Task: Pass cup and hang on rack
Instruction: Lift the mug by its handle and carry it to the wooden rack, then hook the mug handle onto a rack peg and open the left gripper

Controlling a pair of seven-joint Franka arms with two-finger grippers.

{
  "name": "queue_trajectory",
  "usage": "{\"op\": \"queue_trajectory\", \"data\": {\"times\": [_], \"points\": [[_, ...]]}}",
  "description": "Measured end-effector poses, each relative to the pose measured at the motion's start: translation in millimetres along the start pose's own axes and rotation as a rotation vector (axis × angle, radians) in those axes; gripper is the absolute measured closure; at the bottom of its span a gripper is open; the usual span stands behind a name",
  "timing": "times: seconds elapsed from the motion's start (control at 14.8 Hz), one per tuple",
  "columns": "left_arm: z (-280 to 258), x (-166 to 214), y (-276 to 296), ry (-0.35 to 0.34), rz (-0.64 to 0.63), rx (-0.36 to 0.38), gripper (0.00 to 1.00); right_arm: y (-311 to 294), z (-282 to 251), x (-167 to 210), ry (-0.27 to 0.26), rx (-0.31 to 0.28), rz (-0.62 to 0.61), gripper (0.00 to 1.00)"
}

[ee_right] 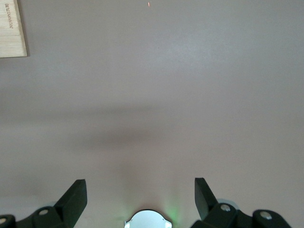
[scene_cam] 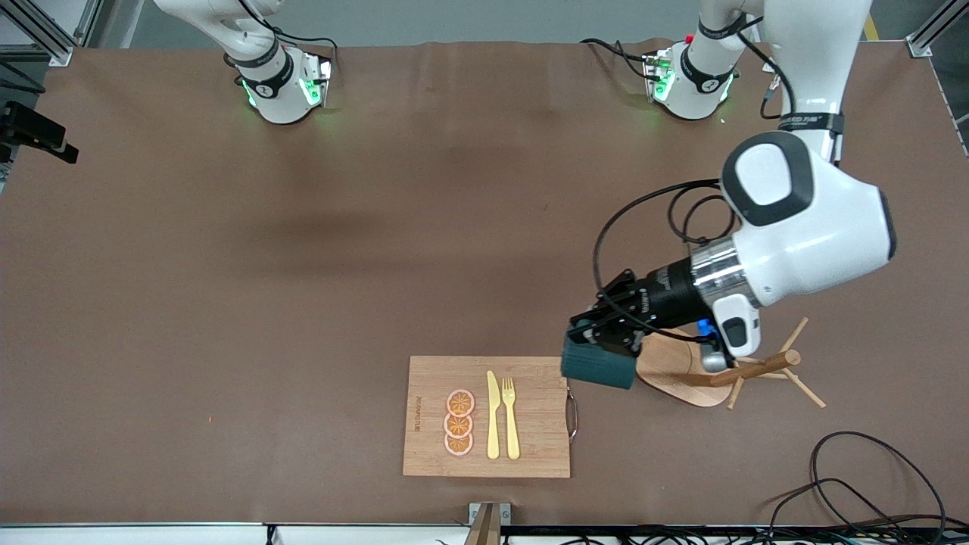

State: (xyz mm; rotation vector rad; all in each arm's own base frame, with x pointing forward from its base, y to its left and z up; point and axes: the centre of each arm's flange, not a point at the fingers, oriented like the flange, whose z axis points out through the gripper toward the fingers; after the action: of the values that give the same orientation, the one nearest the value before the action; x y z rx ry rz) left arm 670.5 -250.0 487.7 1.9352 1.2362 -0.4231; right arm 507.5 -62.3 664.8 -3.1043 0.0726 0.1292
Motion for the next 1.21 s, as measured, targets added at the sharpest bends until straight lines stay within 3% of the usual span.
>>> {"op": "queue_trajectory", "data": {"times": [0.13,0.67,1.21], "points": [[-14,21,-22,-0.013,0.015,0.005,0.79,0,0,0,0.001,0.0,-0.001,0.0],[-91,135,-80,-0.182,0.077,-0.012,0.79,-1,-12,-1,0.029,-0.002,-0.001,0.0],[-116,194,-110,-0.231,0.134,-0.027,0.79,-2,-8,1,0.028,-0.003,-0.004,0.0]]}}
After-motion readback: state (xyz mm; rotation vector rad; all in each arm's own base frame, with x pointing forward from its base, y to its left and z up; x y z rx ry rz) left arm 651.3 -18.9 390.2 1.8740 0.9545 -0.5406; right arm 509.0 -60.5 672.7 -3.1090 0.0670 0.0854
